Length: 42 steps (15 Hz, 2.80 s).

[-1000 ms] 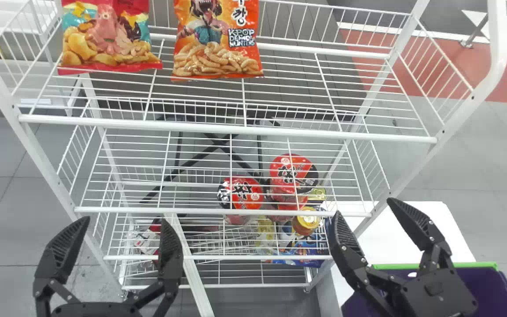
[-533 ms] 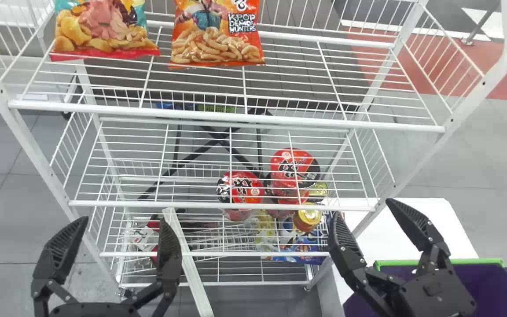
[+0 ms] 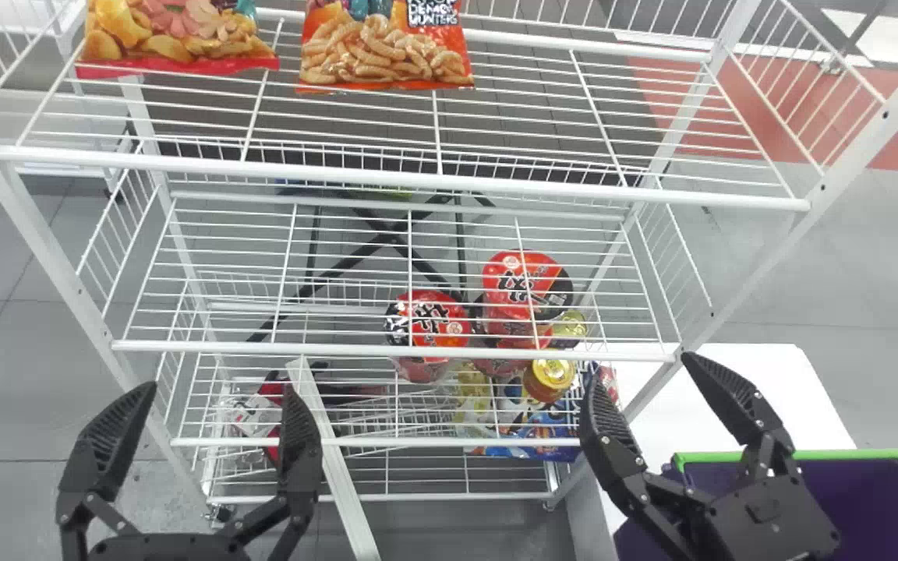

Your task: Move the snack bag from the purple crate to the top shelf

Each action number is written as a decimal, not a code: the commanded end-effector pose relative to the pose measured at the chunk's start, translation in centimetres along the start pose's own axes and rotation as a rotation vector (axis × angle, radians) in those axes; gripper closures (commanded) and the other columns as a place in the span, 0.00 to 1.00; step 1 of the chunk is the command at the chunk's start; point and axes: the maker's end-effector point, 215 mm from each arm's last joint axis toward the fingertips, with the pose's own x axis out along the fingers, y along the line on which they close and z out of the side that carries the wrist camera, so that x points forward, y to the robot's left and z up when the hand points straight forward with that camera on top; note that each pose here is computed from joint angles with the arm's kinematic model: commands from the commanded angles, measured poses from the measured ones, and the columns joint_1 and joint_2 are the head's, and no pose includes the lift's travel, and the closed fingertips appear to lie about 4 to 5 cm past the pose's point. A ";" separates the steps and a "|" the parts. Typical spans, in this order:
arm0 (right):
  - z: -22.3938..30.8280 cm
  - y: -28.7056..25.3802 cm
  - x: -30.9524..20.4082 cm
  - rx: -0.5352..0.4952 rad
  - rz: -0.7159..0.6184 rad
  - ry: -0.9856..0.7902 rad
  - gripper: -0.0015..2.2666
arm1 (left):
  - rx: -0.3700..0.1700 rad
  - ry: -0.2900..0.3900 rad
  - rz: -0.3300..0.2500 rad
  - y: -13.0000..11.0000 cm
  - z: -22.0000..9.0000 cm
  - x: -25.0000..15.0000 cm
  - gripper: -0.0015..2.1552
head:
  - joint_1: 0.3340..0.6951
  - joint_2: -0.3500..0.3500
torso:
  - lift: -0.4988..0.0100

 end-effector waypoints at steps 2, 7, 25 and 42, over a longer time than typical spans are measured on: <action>-0.1 0.0 0.0 0.000 0.000 0.001 0.06 | 0.002 0.004 0.000 0.0 -0.2 0.0 0.04 | 1.00 0.27 | 0.45; -0.1 -0.1 0.0 0.001 -0.003 0.001 0.06 | -0.001 0.003 -0.003 -0.1 -0.2 0.1 0.04 | 1.00 0.27 | 0.41; 0.1 0.0 -0.1 -0.005 0.005 -0.001 0.06 | -0.004 0.003 -0.010 -0.4 0.0 0.0 0.04 | 1.00 0.26 | 0.27; 0.3 -0.1 -0.1 -0.005 0.000 -0.008 0.06 | -0.004 0.003 -0.008 -0.4 -0.1 0.0 0.04 | 1.00 0.26 | 0.13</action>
